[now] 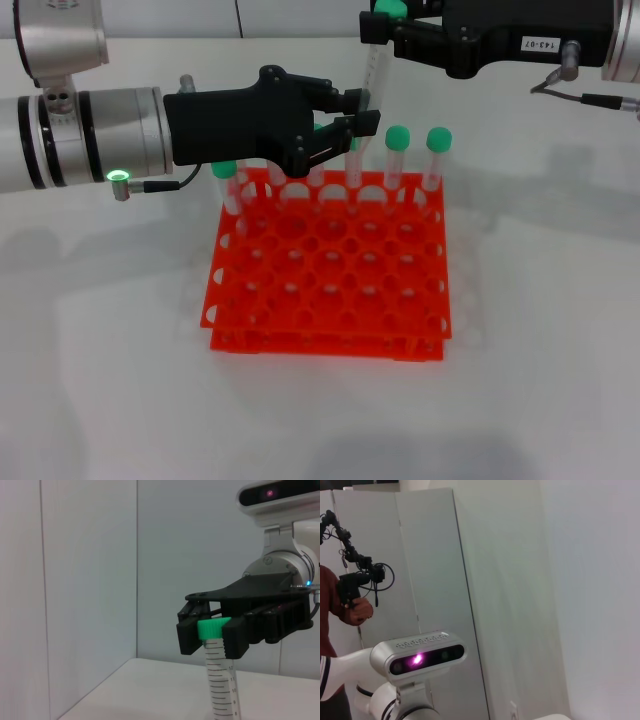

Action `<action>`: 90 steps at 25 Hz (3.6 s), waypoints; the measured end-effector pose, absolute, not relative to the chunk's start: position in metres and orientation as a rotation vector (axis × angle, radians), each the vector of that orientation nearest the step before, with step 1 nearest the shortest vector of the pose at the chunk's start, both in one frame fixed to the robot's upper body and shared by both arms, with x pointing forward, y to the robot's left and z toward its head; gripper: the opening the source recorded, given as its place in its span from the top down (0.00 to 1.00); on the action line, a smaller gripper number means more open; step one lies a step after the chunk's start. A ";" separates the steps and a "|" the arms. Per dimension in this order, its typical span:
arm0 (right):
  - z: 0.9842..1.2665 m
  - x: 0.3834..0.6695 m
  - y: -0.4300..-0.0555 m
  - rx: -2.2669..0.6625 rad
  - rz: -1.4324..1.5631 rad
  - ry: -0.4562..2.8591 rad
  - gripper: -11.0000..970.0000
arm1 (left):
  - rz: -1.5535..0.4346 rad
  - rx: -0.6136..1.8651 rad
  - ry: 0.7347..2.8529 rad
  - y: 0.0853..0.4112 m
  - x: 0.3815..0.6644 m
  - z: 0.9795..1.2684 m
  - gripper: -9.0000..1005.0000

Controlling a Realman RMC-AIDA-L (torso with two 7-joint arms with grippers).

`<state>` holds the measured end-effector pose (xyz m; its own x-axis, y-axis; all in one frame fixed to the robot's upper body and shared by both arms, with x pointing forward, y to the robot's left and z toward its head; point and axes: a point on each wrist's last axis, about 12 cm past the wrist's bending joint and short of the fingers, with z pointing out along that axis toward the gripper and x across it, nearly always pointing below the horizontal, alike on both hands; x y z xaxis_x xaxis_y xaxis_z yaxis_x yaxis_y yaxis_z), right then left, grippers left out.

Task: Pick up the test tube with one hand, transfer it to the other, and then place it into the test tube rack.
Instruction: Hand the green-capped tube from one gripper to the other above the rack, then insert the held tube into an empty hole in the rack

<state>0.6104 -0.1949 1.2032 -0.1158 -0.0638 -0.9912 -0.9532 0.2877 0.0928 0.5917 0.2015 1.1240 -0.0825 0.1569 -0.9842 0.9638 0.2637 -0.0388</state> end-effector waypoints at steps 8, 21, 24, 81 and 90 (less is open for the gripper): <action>1.204 0.610 -0.195 -0.997 1.031 1.463 0.72 | -0.956 1.090 1.499 0.203 0.587 1.119 0.78; 1.204 0.609 -0.194 -1.003 1.037 1.460 0.72 | -0.951 1.040 1.516 0.208 0.588 1.121 0.47; 1.204 0.609 -0.194 -1.003 1.037 1.461 0.72 | -0.939 1.024 1.520 0.215 0.587 1.124 0.36; 1.157 0.584 -0.161 -0.949 1.082 1.512 0.72 | -0.820 0.954 2.225 0.351 0.504 1.119 0.13; 1.146 0.584 -0.138 -0.917 1.027 1.518 0.72 | -0.824 0.986 2.208 0.348 0.504 1.117 0.13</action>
